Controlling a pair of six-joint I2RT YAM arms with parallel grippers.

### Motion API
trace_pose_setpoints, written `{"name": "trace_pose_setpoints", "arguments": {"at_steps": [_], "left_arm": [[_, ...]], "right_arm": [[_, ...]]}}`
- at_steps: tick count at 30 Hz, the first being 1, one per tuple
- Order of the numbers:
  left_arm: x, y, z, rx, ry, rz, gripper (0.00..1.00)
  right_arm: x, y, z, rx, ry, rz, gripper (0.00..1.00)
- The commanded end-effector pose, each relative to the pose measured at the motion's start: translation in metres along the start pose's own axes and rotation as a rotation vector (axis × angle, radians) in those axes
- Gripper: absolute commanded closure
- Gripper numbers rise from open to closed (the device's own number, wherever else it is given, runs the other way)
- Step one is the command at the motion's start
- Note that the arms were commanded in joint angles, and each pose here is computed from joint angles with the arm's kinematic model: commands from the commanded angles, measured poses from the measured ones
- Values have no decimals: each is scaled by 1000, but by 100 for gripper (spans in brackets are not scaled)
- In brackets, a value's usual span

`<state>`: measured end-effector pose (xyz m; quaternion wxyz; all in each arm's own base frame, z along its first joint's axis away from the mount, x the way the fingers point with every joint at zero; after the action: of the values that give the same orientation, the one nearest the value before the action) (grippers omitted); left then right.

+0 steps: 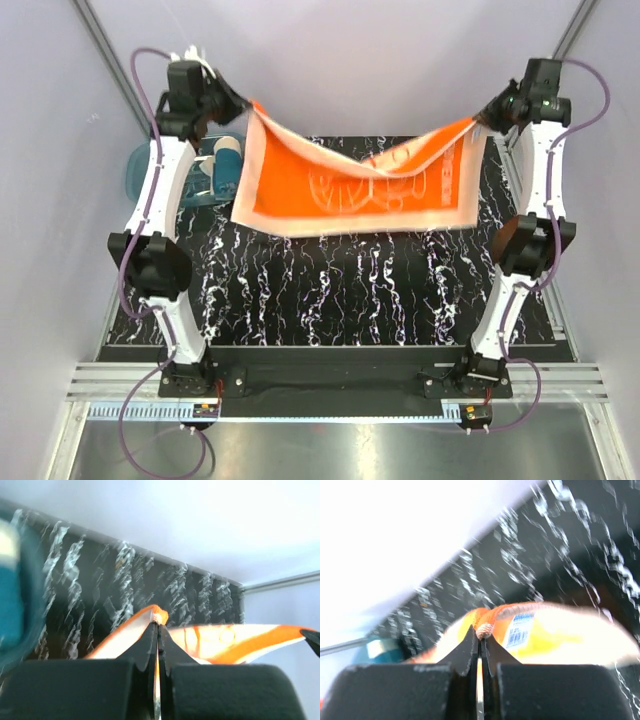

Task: Roll the towels
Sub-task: Flatten the towel

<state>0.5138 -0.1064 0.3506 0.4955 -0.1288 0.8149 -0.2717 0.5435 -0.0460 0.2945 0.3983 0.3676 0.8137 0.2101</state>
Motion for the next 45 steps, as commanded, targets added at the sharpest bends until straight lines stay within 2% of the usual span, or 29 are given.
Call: {"name": "trace_pose_setpoints", "arguments": {"at_steps": [1,2,3,5,6,7,9,10,12,13,14,17,18,19,21,24,29,45], "left_arm": [[-66,-72,-66,181,-131,108,100],[-71,-79,-78,193,-149,122,100],[-73,-80,-87,194,-164,130,100],[-54,-73,-102,192,-136,117,100],[-53,-75,-108,220,-169,127,100],[-21,-58,-114,194,-123,110,100],[-4,-48,-125,193,-140,137,100],[31,-26,-129,155,-87,126,100],[56,-7,-146,108,-84,129,100],[74,6,-147,85,-58,122,100],[112,35,-141,24,20,99,100],[156,66,-153,-47,79,77,100],[188,89,-154,-116,159,46,100],[202,100,-159,-149,182,32,100],[240,124,-164,-213,277,-5,100],[271,138,-171,-237,351,-36,100],[291,149,-178,-279,404,-76,100],[285,148,-183,-283,360,-76,100]], "right_arm": [[-27,41,-85,-117,-67,-42,100],[-29,38,-93,-112,-75,-37,100],[-31,45,-121,-138,-108,-47,100],[-14,21,-110,-87,-66,-37,100],[-11,24,-137,-113,-109,-50,100],[9,-4,-116,-60,-62,-32,100],[23,-18,-131,-59,-76,-29,100],[45,-48,-115,-2,-22,-9,100],[64,-70,-120,30,-15,1,100],[91,-99,-107,84,47,17,100],[102,-113,-105,115,58,24,100],[151,-169,-98,259,130,76,100],[161,-181,-99,286,145,94,100],[181,-202,-95,325,181,114,100],[189,-224,-94,364,195,168,100],[194,-256,-95,432,210,217,100],[196,-263,-100,437,220,279,100],[214,-266,-114,421,223,281,100]]}}
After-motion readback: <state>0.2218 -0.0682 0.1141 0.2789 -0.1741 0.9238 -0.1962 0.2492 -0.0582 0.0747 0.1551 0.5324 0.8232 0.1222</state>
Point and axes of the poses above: each gripper's point midway between its finger pads, its own z axis out along the fingers, its own y axis along the line the jaws close on, x = y × z, the point moved 2 cm from there along -z, back along the fingers, and after that the axes turned 6 degrees about z, right-handed, at the moved point
